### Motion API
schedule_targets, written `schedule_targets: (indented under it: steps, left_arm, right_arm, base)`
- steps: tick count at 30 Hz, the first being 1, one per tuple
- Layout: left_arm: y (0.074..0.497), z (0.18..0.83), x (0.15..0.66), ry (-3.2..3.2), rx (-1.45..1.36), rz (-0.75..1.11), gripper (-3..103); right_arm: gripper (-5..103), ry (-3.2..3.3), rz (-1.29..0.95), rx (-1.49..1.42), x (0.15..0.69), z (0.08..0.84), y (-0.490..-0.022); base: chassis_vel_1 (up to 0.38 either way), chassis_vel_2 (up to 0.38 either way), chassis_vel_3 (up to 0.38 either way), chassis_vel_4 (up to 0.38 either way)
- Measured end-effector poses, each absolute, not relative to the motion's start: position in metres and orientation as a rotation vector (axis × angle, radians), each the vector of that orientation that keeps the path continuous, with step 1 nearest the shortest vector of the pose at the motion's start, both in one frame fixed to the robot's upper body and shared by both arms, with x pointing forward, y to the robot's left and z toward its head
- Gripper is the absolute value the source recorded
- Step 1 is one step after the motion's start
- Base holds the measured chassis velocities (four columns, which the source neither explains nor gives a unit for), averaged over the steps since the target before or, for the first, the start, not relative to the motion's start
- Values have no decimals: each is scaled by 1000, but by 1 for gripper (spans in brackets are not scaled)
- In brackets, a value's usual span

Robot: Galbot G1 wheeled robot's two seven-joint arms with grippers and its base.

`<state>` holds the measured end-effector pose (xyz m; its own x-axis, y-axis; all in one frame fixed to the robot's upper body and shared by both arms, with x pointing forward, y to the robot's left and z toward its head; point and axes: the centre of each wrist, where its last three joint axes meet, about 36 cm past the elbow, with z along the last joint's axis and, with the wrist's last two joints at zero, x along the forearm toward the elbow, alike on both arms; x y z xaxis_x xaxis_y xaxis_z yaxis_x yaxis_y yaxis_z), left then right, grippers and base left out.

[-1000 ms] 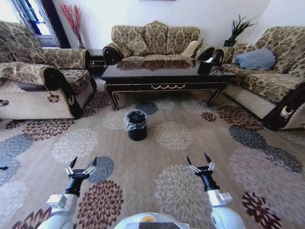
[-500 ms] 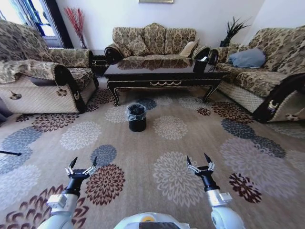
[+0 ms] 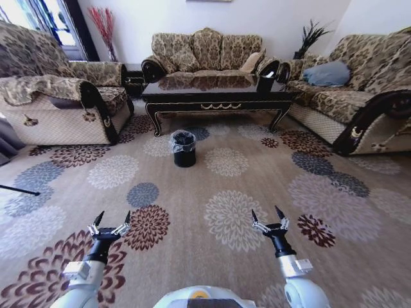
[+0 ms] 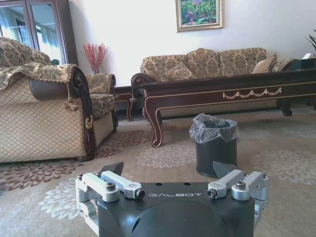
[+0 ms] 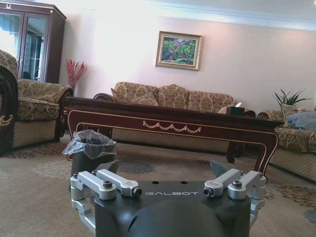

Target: Move to the front of the table and pick up the trash from the floor, then place it into the trash bin.

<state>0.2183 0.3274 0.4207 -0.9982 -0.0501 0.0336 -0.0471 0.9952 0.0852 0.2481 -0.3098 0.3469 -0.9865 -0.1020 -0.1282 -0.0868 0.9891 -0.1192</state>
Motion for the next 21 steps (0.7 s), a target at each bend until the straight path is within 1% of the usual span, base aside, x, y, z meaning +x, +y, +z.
schedule_targets:
  steps: [21]
  left_arm:
    - [327,421,218,-3102,76,-131,100]
  right_arm:
    - [100,2999,-171,-143,248,347,-310]
  base:
    - [209,-220,-207,210]
